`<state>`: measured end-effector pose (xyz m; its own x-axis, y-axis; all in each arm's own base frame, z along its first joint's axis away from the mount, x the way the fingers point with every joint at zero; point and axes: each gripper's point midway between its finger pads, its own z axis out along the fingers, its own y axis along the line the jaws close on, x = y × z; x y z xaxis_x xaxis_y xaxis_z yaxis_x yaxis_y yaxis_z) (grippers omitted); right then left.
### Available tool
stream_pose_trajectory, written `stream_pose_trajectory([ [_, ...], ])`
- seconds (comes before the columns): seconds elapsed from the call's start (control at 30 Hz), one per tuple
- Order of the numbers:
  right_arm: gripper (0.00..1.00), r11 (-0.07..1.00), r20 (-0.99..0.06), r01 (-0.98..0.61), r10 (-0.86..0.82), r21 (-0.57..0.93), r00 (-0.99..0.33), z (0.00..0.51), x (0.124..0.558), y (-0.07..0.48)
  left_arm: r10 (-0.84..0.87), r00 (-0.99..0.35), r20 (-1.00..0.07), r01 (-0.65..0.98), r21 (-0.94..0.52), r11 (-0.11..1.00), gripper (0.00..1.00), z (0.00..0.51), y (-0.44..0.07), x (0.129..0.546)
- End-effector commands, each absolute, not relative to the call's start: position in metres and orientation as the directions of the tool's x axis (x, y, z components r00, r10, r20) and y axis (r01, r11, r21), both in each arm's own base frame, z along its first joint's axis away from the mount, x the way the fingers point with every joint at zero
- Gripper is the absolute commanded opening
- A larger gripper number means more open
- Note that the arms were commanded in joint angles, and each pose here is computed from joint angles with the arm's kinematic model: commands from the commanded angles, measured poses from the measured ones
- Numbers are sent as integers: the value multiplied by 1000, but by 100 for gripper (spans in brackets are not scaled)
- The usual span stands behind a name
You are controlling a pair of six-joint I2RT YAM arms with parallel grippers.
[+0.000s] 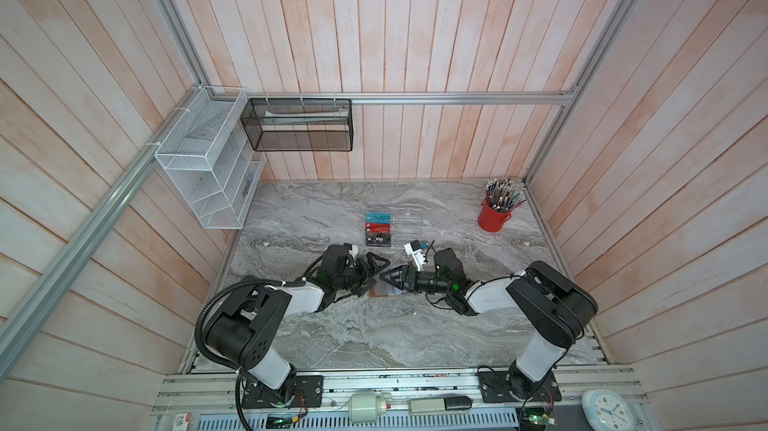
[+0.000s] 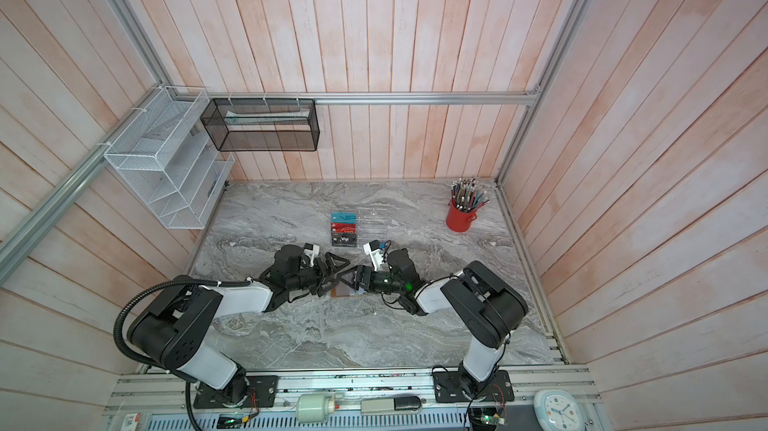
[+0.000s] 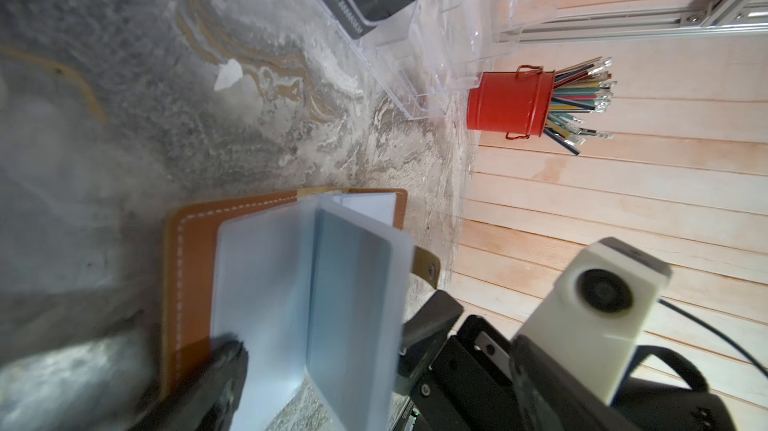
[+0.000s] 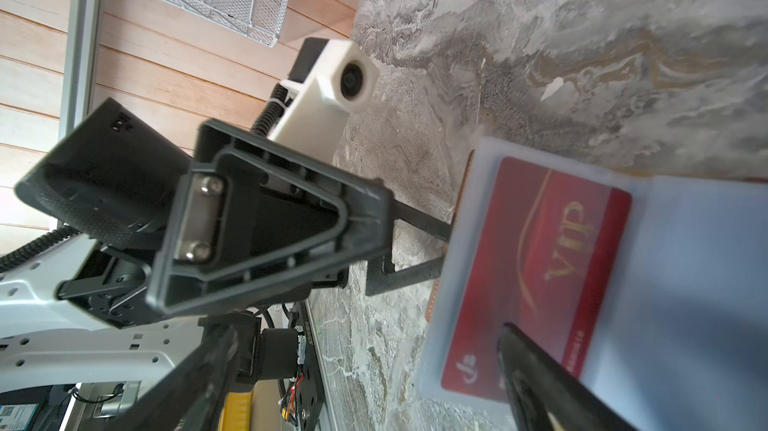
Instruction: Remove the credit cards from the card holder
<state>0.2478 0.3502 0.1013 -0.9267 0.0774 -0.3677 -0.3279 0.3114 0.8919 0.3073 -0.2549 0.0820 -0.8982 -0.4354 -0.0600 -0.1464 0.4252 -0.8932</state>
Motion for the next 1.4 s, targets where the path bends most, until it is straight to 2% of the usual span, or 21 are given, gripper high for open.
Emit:
stream_pose_trajectory([
  [0.0, 98, 282, -375, -343, 66, 896, -925, 105, 247, 361, -431, -901, -49, -147, -901, 409, 100, 88, -251, 304],
  [0.5, 98, 289, -372, -337, 74, 896, -925, 100, 244, 360, -459, -887, -46, -161, -901, 403, 100, 92, -231, 308],
  [0.83, 97, 361, -347, -285, 118, 888, -931, 88, 256, 334, -449, -890, -73, -115, -919, 378, 100, 124, -235, 318],
  [1.07, 97, 390, -335, -267, 117, 881, -935, 80, 254, 329, -435, -900, -31, -136, -928, 347, 100, 116, -249, 317],
  [1.37, 90, 415, -298, -226, 116, 881, -948, 65, 256, 324, -444, -896, 13, -191, -914, 358, 100, 86, -252, 317],
])
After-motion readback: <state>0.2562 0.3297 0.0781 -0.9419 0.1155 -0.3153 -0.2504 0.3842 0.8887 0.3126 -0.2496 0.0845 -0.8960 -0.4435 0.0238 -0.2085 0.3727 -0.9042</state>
